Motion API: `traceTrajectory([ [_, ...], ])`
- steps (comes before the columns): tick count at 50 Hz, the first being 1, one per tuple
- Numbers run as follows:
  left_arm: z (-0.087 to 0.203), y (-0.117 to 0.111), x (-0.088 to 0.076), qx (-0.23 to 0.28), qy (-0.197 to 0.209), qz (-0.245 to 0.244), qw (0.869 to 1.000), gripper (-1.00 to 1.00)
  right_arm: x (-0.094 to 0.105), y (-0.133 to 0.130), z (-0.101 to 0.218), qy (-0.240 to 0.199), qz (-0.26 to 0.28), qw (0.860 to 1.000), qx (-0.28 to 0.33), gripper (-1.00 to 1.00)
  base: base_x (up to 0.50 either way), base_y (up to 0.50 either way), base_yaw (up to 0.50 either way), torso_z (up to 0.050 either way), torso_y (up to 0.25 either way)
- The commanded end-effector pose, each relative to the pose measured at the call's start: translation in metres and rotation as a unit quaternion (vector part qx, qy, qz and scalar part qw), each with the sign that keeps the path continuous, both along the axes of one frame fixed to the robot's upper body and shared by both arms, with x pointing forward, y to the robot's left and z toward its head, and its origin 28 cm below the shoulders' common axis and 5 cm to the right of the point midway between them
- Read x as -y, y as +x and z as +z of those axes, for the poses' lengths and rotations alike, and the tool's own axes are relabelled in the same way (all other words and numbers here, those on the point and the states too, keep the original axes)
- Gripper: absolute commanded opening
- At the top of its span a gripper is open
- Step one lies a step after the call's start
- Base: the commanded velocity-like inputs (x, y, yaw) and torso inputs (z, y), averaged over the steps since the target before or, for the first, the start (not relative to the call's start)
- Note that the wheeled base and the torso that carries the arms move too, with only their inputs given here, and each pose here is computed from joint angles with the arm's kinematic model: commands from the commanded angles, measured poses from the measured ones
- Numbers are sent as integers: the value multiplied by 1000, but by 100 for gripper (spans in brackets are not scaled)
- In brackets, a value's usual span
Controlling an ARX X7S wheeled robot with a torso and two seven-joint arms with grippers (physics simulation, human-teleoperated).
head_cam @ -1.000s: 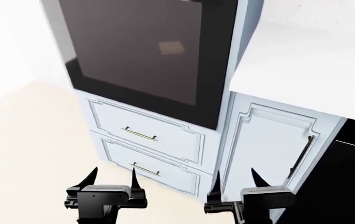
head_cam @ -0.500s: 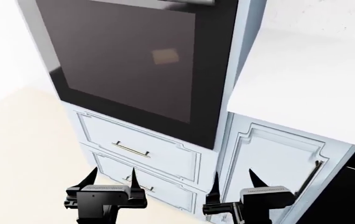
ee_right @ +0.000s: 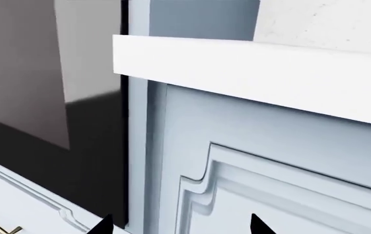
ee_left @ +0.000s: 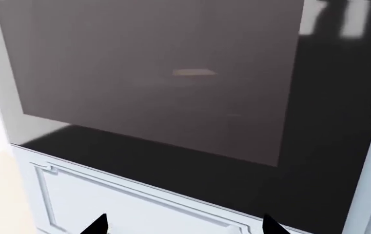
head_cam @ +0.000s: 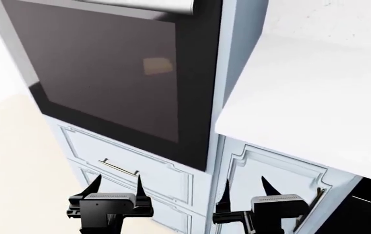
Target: Open the oven door
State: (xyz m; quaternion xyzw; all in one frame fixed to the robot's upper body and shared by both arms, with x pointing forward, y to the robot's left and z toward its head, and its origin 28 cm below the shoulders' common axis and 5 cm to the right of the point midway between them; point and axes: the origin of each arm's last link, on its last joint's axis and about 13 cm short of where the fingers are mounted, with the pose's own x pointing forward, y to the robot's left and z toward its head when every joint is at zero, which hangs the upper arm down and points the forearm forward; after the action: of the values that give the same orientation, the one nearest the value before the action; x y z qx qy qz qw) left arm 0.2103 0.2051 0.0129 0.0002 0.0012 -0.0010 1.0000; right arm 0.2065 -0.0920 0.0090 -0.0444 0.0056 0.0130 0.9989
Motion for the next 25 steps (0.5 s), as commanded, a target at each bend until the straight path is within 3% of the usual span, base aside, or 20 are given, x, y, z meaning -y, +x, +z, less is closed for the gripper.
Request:
traceTrajectory([
  [1, 0, 0, -1, 0, 0, 1, 1000, 100, -1, 0, 0, -1, 2, 1000, 1, 100, 103, 46, 0, 0, 0],
  [15, 3, 0, -4, -6, -2, 4, 1000, 100, -1, -1, -1, 4, 3, 1000, 1, 100, 18, 8, 0, 0, 0],
  [20, 21, -6, -16, -9, -6, -20, 1000, 100, -2, -2, -2, 7, 5, 1000, -4, 100, 0, 0, 0, 0, 0],
  [25, 35, -18, -37, -20, 15, -30, 999, 100, -4, -5, -2, 11, 13, 1000, -10, 100, 0, 0, 0, 0, 0],
])
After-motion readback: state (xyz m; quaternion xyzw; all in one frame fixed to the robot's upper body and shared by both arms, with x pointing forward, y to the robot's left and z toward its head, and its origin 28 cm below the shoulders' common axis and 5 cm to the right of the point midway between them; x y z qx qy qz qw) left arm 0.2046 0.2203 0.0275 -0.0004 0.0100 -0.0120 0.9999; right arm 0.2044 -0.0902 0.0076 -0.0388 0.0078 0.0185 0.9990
